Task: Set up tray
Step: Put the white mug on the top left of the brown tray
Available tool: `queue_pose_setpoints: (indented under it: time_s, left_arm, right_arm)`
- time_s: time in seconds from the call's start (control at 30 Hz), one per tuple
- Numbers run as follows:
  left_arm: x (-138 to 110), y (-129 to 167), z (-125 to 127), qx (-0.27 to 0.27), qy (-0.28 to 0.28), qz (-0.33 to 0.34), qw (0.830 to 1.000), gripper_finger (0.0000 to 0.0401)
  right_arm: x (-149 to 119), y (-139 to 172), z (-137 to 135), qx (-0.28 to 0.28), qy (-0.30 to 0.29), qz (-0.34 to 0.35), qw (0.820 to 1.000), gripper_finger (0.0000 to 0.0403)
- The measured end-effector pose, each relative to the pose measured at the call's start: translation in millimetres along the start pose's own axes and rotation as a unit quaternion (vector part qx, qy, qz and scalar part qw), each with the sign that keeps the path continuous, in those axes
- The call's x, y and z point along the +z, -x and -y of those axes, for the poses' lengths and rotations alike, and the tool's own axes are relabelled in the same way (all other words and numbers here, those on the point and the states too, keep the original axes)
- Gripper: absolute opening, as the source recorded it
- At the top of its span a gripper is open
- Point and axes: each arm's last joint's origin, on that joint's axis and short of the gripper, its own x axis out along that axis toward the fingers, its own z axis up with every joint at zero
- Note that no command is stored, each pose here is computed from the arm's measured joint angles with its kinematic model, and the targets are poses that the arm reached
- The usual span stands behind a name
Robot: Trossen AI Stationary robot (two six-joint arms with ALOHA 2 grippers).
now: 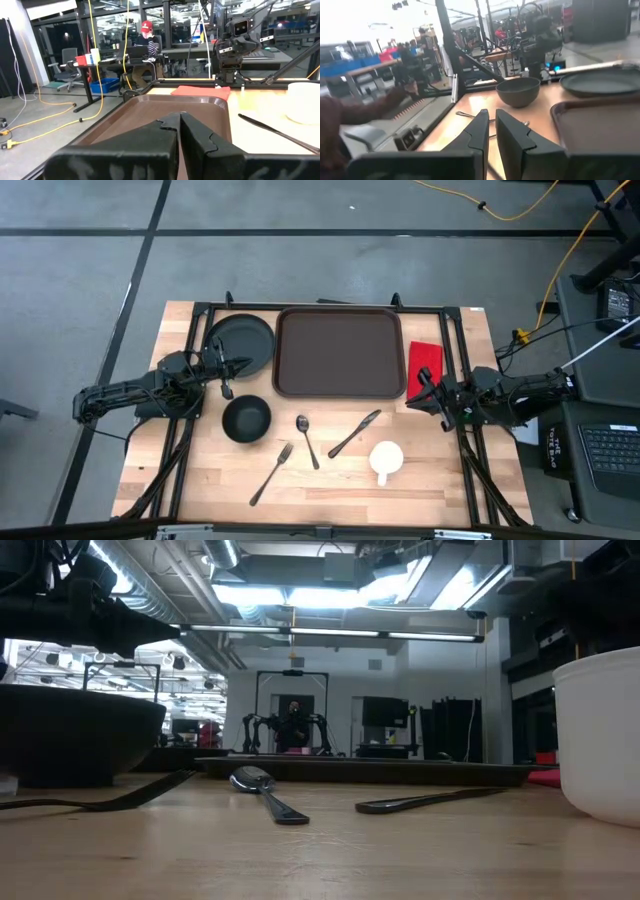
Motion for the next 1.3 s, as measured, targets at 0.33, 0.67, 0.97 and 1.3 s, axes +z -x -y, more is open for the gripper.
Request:
queue_pose_setpoints:
  time_s: [0.33,0.67,0.97,1.3]
  left_arm:
    - [4.3,0.1,0.1,-0.006,0.028,0.022,0.999,0.0003]
    - [7.2,0.4,1.7,-0.035,0.035,0.034,0.998,0.0001]
    - [10.8,1.6,9.0,-0.101,0.036,0.051,0.993,0.0002]
    - [5.9,-4.3,23.0,-0.126,0.039,0.013,0.991,0.0001]
  right_arm:
    - [5.1,0.8,1.6,-0.048,-0.013,0.014,0.999,0.0036]
    - [44.0,12.2,-5.5,-0.116,0.026,0.015,0.993,0.0012]
    - [47.3,8.6,-1.3,-0.208,0.036,-0.046,0.976,0.0006]
    - [38.8,-21.2,6.8,-0.256,0.017,-0.088,0.962,0.0006]
